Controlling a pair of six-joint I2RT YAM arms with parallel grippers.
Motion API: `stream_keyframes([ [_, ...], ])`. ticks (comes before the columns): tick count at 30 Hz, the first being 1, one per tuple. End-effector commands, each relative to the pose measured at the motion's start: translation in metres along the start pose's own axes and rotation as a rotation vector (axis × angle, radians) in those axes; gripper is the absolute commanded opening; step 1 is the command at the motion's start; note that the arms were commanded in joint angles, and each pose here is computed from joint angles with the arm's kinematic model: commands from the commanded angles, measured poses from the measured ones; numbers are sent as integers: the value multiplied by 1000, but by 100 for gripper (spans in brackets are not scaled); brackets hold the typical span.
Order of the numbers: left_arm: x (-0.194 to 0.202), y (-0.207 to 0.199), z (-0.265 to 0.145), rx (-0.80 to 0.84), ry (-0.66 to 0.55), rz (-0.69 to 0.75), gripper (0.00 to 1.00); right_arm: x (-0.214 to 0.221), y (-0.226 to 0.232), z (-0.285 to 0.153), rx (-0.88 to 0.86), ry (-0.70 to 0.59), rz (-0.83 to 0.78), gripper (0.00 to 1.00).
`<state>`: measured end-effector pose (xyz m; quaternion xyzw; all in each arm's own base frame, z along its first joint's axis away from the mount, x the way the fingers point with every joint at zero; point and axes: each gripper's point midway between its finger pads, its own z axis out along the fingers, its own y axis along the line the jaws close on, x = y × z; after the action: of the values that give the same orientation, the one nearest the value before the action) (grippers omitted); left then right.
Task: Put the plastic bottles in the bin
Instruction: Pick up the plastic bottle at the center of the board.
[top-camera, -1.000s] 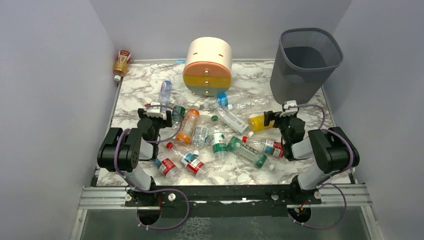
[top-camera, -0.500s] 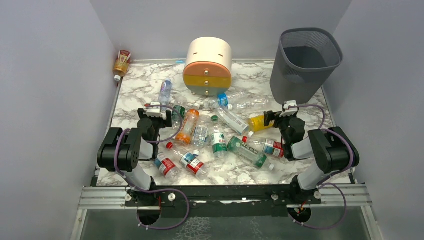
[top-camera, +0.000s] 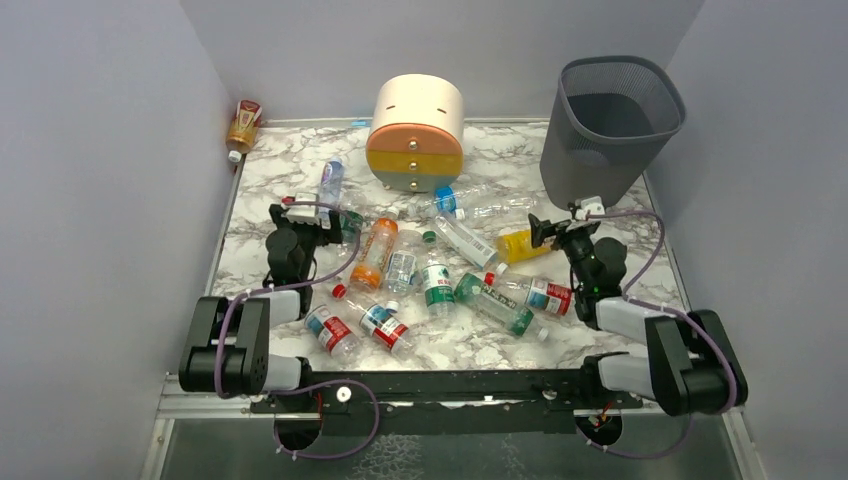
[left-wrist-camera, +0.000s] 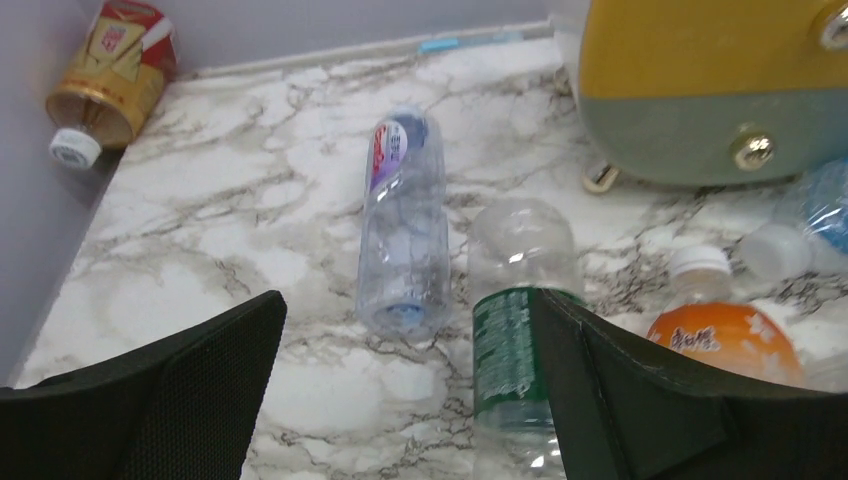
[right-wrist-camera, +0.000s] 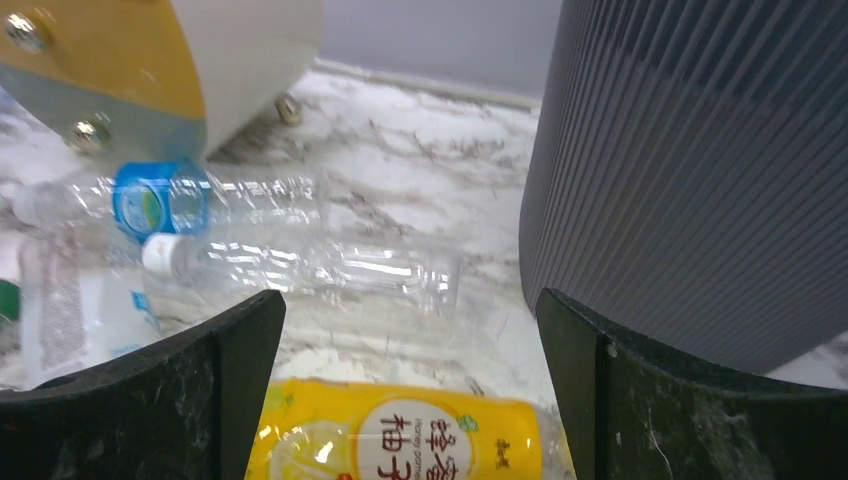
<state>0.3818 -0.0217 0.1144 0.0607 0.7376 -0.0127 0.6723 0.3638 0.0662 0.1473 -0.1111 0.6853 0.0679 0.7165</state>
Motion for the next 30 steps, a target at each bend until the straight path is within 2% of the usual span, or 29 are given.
stream_keyframes([
  [1, -34, -11, -3, 39, -51, -40, 99, -43, 15, -1, -97, -62, -36, 100],
  [10, -116, -40, -5, 204, -108, -185, 99, -135, 35, -8, -229, -126, -23, 100],
  [14, -164, -50, -19, 269, -164, -251, 99, -179, 32, -11, -207, -131, 93, 99],
  [16, -194, -53, -27, 294, -193, -280, 99, -201, 27, -11, -163, -93, 209, 100],
  [18, -226, -48, -33, 268, -195, -336, 99, -217, 35, -15, -209, -11, 249, 99],
  [21, -251, -36, -37, 185, -113, -435, 99, -237, 44, -18, -260, 86, 286, 100],
  [25, -280, -62, -54, 361, -30, -335, 99, -235, 41, -17, -193, 184, 417, 100],
  [28, -288, -69, -64, 399, -41, -369, 99, -233, 62, -17, -324, 232, 439, 100],
  [30, -287, -83, -73, 490, -52, -356, 99, -227, 75, -17, -401, 257, 454, 99],
])
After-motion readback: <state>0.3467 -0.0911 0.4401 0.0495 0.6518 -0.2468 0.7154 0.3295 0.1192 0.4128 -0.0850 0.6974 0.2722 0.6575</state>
